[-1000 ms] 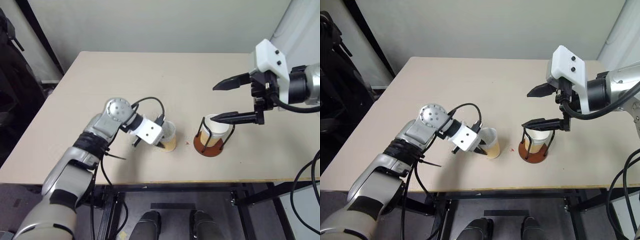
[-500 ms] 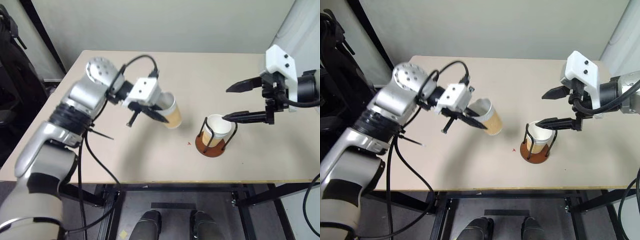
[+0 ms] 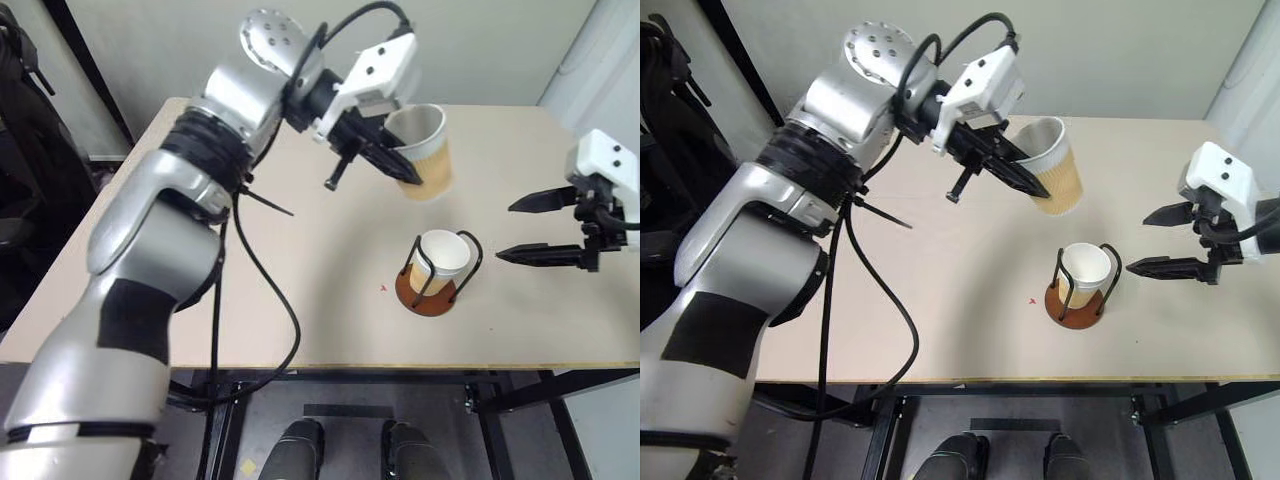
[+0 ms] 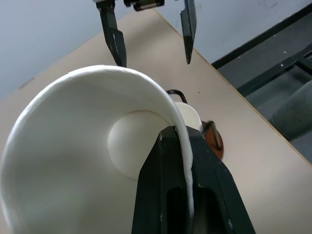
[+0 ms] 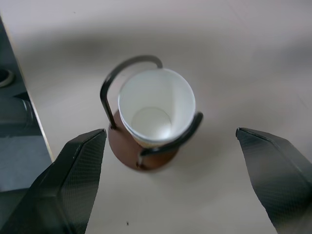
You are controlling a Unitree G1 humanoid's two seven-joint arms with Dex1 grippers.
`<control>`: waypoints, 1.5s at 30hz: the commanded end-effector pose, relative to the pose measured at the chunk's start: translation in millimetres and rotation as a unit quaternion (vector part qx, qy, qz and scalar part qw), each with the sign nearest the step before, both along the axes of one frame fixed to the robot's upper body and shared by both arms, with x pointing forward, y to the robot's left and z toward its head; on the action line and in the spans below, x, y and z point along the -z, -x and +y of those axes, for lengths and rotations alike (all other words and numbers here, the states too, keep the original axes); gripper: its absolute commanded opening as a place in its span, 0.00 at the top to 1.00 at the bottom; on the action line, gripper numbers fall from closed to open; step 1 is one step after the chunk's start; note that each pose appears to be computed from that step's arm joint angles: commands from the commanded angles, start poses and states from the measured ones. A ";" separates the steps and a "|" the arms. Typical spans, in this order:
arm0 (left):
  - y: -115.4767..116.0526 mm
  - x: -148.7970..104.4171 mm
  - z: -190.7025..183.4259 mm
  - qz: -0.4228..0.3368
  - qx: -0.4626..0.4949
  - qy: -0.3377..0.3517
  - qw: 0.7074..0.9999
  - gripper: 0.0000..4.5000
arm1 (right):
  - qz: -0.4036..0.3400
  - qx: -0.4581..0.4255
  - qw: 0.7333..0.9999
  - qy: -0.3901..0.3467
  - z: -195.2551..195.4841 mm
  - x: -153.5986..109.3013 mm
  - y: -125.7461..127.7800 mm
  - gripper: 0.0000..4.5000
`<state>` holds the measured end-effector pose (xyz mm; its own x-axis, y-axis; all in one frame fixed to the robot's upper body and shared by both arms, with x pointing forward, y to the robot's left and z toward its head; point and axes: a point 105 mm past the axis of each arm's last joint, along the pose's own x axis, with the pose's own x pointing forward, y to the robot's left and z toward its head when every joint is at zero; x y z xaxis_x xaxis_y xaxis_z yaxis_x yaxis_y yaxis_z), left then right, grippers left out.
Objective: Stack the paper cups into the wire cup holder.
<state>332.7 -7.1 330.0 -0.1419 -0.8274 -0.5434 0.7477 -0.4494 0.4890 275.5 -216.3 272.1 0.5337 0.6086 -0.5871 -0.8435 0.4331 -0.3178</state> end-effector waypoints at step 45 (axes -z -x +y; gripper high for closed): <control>19.4 59.0 -69.6 -0.052 0.118 -0.100 0.987 1.00 | -0.127 0.075 0.989 -0.016 6.0 -83.2 72.1 0.01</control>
<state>318.2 -75.1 263.4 -0.2376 -0.6589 -0.7137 0.5985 -0.6780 0.4267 209.0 -211.5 346.5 0.7245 0.5291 -0.4418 -0.6893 0.5606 -0.4590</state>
